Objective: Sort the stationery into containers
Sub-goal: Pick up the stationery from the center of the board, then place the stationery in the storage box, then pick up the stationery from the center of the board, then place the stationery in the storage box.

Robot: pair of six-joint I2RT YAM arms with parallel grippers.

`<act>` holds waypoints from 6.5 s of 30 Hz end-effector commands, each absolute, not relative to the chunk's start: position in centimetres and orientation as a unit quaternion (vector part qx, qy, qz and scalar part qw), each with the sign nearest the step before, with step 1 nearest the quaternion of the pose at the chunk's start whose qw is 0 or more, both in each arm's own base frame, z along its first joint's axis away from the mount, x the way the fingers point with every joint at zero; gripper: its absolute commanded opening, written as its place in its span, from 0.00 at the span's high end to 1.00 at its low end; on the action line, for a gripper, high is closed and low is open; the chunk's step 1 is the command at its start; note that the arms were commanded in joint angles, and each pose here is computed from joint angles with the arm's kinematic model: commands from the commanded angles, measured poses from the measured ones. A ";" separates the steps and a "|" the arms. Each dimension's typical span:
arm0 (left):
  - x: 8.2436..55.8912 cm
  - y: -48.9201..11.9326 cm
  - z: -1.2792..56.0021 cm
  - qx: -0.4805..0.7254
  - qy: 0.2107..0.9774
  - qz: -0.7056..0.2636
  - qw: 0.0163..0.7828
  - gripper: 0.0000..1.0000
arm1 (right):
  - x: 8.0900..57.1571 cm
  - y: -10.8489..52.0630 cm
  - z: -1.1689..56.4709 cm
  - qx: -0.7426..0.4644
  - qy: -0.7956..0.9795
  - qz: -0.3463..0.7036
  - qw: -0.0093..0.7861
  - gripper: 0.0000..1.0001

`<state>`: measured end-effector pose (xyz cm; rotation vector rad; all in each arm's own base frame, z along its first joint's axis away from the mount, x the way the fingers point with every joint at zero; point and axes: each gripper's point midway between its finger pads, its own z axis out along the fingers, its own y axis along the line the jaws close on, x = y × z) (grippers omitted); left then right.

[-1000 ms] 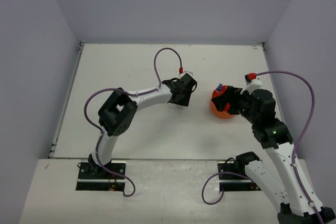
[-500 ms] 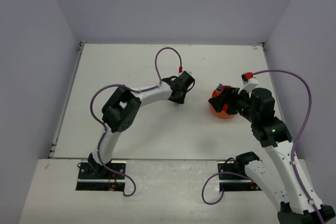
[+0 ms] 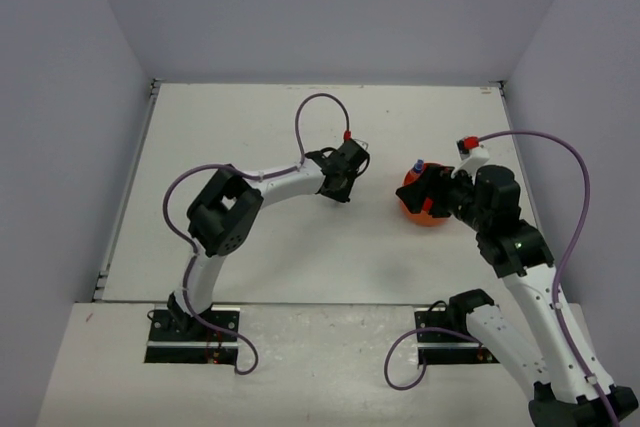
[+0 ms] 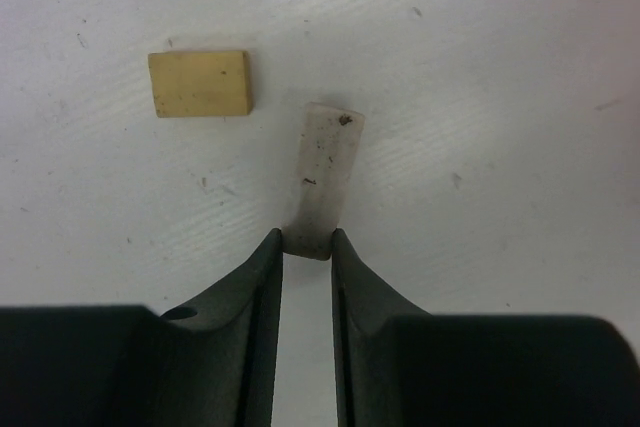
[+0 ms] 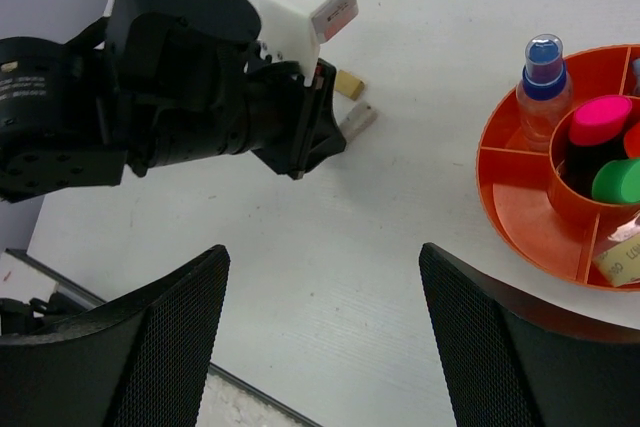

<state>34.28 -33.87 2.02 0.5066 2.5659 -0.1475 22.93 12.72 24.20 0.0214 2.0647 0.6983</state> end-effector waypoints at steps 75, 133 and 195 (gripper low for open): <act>29.6 -52.1 14.7 0.700 0.490 -0.135 0.502 0.63 | 16.3 6.7 36.1 0.068 0.721 0.253 0.641 0.17; 40.5 -32.5 1.2 0.214 0.937 -0.096 0.259 0.50 | 18.1 8.1 34.2 0.060 0.737 0.269 0.617 0.16; 29.1 -54.5 18.8 0.282 0.733 -0.439 0.437 0.86 | 17.6 6.7 35.2 0.075 0.729 0.242 0.636 0.16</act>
